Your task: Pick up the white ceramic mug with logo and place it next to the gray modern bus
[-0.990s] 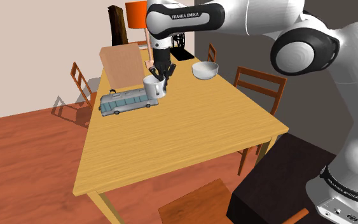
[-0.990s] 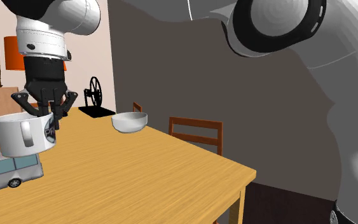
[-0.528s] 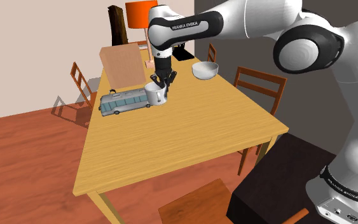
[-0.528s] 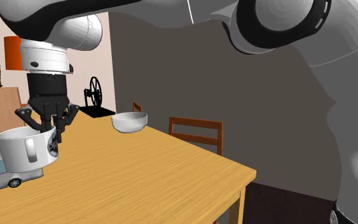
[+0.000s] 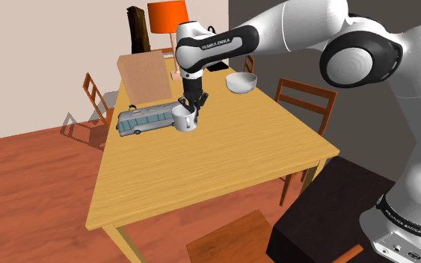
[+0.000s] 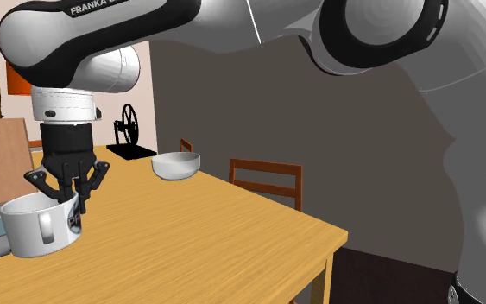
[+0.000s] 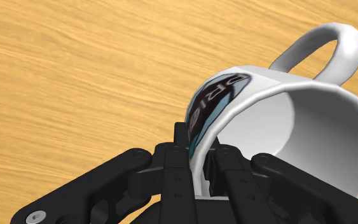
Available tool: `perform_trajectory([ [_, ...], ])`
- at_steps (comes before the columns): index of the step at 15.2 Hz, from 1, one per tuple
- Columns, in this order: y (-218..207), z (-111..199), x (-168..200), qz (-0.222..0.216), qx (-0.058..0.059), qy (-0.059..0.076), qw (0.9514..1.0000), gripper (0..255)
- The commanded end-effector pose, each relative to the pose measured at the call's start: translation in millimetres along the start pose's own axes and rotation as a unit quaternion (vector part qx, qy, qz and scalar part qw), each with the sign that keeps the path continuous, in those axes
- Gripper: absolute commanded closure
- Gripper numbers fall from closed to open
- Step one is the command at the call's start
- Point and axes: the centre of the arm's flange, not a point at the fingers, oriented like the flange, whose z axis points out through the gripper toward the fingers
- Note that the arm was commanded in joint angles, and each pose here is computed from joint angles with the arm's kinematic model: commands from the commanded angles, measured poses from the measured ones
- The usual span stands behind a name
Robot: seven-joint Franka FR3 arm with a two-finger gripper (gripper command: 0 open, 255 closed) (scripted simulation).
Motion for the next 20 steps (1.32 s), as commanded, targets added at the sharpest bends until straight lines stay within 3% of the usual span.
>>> perform_trajectory([
  [1,1.7,11.2,0.3,0.000,0.000,0.000,1.0000,255],
  [7,3.5,46.2,0.6,0.000,0.000,0.000,1.0000,255],
  [15,3.5,46.2,0.6,0.000,0.000,0.000,1.0000,255],
  [16,3.5,46.2,0.6,0.000,0.000,0.000,1.0000,0],
  [20,3.5,46.2,0.6,0.000,0.000,0.000,1.0000,0],
])
